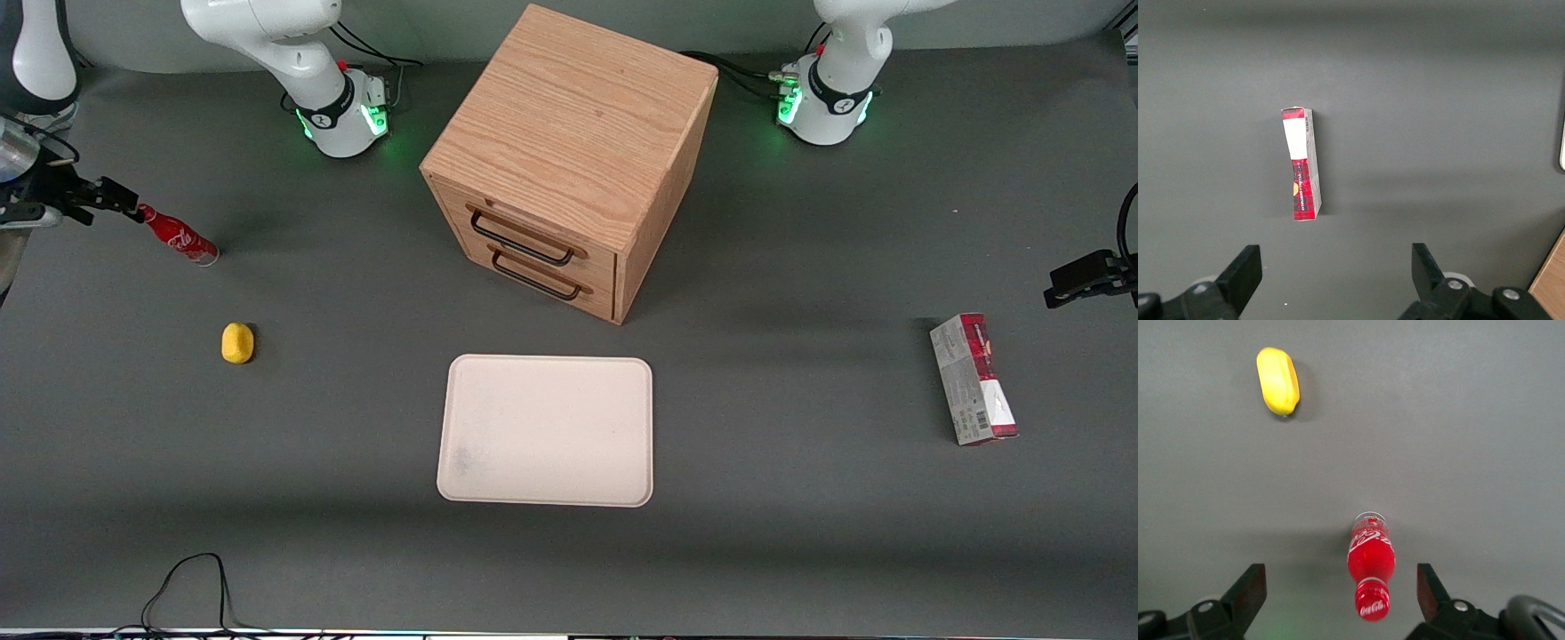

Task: Place coke bottle on tray
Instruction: 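Move the open right gripper down over the red Coca-Cola bottle, then close the right gripper on the bottle's cap end and lift it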

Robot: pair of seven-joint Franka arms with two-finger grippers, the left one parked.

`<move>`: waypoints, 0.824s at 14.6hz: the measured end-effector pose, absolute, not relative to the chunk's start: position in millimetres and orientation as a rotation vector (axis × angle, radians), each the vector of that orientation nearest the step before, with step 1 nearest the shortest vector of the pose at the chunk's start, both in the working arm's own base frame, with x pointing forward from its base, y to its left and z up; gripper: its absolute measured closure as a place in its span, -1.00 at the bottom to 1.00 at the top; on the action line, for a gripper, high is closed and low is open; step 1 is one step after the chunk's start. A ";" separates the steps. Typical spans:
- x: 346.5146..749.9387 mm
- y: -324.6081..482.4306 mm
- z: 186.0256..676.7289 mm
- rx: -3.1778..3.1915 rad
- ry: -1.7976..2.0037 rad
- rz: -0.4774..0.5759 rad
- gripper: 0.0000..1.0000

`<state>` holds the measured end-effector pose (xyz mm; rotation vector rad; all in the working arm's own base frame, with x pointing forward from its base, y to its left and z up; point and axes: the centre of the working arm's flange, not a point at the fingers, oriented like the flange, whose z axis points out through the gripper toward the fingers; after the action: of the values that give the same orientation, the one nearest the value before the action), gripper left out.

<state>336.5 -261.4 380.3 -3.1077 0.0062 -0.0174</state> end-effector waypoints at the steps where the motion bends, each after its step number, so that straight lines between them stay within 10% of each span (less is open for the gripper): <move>1: 325.6 -267.3 364.6 -3.092 -0.005 -0.042 -1.00; 12: 284.9 -280.1 311.1 -3.067 -0.038 -0.110 -0.93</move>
<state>284.9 -280.1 311.1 -3.0668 -0.0382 -0.1098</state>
